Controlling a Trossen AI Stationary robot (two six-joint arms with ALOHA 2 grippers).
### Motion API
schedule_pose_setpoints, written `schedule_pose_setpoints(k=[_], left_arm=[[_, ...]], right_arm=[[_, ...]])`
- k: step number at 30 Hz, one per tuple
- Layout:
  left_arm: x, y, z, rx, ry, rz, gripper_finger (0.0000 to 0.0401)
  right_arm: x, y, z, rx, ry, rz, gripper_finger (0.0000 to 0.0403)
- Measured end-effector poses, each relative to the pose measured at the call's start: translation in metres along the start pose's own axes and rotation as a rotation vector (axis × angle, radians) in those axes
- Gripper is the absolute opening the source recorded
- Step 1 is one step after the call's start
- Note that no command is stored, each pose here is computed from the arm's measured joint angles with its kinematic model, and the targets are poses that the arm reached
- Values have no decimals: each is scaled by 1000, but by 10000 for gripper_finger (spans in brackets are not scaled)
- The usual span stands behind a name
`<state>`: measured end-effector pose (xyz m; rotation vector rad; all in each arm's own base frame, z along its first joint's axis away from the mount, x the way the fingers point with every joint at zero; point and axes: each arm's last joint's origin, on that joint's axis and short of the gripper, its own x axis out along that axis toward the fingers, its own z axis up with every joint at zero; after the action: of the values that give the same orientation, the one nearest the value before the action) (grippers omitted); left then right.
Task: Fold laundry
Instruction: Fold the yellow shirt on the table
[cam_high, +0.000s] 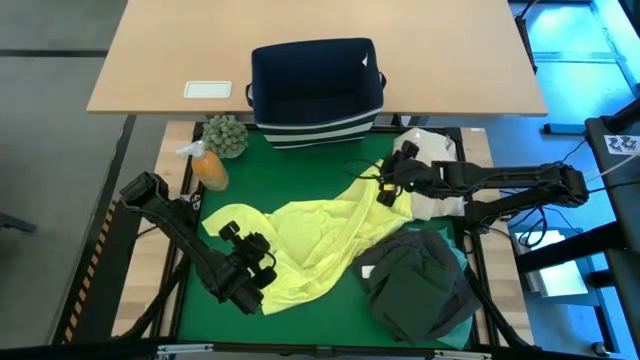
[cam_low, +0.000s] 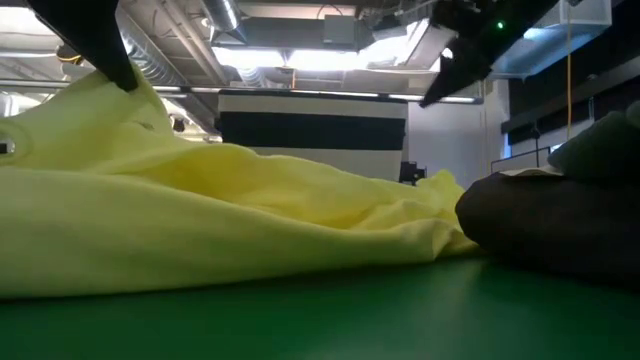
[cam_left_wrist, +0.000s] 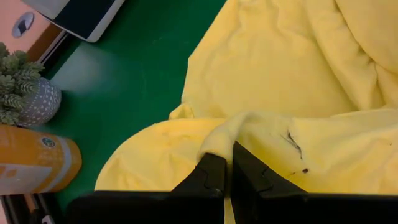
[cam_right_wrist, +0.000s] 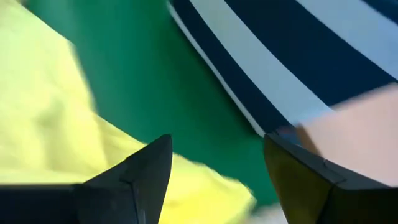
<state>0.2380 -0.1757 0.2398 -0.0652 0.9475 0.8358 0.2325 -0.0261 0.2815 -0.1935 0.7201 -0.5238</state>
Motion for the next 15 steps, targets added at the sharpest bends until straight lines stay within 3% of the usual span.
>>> schedule_pose_setpoints(k=[9,15], left_arm=[[4,3,4,25,12,31,0],[6,4,6,20,13,36,0]], right_arm=[[-5,9,34,107,-352,368,250],[-8,45,52,4,-565,517,236]])
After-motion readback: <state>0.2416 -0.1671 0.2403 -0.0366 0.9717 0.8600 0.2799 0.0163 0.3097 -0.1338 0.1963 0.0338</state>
